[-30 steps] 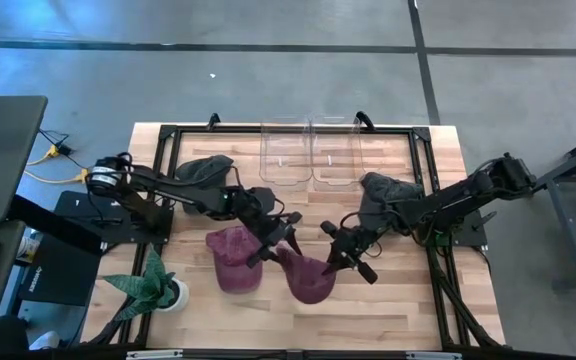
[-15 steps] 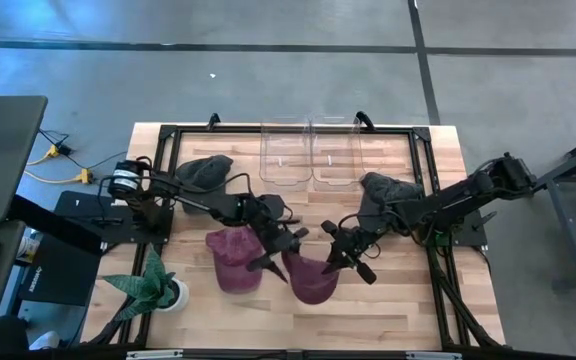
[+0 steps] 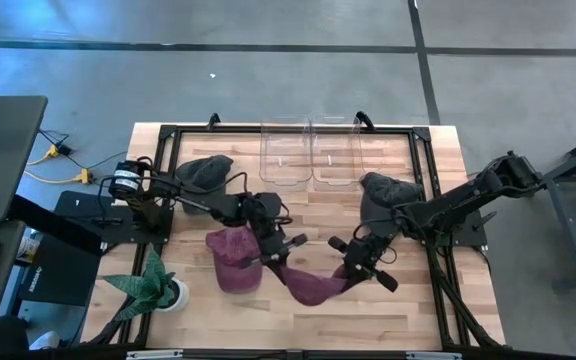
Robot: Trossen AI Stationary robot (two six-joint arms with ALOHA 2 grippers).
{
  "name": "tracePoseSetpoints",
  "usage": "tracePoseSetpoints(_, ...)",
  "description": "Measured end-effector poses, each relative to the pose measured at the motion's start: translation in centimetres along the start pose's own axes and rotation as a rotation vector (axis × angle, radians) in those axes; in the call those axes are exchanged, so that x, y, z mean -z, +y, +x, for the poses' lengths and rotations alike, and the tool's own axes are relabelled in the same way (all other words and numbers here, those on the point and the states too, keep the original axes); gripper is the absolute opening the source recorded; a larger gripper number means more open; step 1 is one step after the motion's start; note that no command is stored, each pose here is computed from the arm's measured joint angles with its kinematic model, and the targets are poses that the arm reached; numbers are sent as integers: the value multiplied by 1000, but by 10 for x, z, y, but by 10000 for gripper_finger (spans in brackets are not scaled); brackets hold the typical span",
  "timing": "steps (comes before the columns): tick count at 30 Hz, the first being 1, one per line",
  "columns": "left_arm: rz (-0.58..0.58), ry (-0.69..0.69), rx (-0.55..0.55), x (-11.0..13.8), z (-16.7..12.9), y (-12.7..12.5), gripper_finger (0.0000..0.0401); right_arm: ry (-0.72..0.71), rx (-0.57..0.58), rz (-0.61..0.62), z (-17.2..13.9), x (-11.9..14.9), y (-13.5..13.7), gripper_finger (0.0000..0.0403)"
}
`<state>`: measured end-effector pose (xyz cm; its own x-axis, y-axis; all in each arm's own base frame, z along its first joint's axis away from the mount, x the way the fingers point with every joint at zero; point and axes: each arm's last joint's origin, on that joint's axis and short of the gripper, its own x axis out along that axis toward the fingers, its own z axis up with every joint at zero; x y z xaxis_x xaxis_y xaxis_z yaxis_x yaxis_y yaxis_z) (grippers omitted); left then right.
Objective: Pick & Place hat
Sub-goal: Put the right red cap into the left transparent bin
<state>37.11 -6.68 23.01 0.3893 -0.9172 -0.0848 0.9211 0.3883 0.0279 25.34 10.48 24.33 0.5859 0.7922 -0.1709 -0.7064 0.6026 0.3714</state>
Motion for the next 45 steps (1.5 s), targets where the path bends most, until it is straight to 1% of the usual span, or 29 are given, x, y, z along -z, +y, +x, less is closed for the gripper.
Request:
tracePoseSetpoints(2, 31, -21, 14, -3, 0, 0, 4, -7, -12, -26, 0, -1, 1, 6)
tracePoseSetpoints(6, 44, -31, 23, -4, 0, 0, 3, -23, 42, 5, -1, -2, -3, 9)
tracePoseSetpoints(9, 46, -31, 22, -5, 0, 0, 2, -34, 68, 35, -4, -3, -7, 29)
tracePoseSetpoints(12, 56, -36, 17, -6, 0, 0, 1, -45, 126, 43, -6, -4, -13, 69)
tracePoseSetpoints(16, 69, -43, 10, -7, 0, 0, 1, -35, 237, -3, -5, 1, -20, 143)
tracePoseSetpoints(20, 63, -42, 2, -6, -3, 2, 1, 17, 255, -6, 4, 12, -29, 216)
tracePoseSetpoints(22, 46, -41, -4, -6, -5, 3, 0, 46, 261, 1, 8, 19, -34, 244)
tracePoseSetpoints(24, 36, -39, -4, -8, -7, 3, 0, 73, 285, 5, 12, 25, -39, 262)
tracePoseSetpoints(26, 45, -46, 6, -12, -9, 1, 0, 104, 329, 19, 14, 32, -44, 272)
tracePoseSetpoints(29, 37, -41, 12, -15, -10, -1, 0, 152, 359, 66, 15, 40, -47, 277)
tracePoseSetpoints(31, 38, -42, 13, -16, -10, -1, 0, 153, 387, 78, 15, 43, -49, 277)
tracePoseSetpoints(33, 38, -42, 14, -17, -10, -2, 0, 136, 391, 58, 15, 48, -49, 277)
tracePoseSetpoints(37, 48, -45, 4, -20, -12, -3, 0, 27, 315, -59, 18, 54, -50, 277)
tracePoseSetpoints(39, 51, -41, -15, -21, -12, -2, 0, -29, 277, -99, 19, 56, -50, 277)
tracePoseSetpoints(42, 47, -36, -31, -19, -15, 0, 0, -68, 223, -125, 24, 59, -53, 277)
tracePoseSetpoints(45, 50, -38, -48, -26, -22, 0, 0, -48, 208, -106, 32, 67, -60, 277)
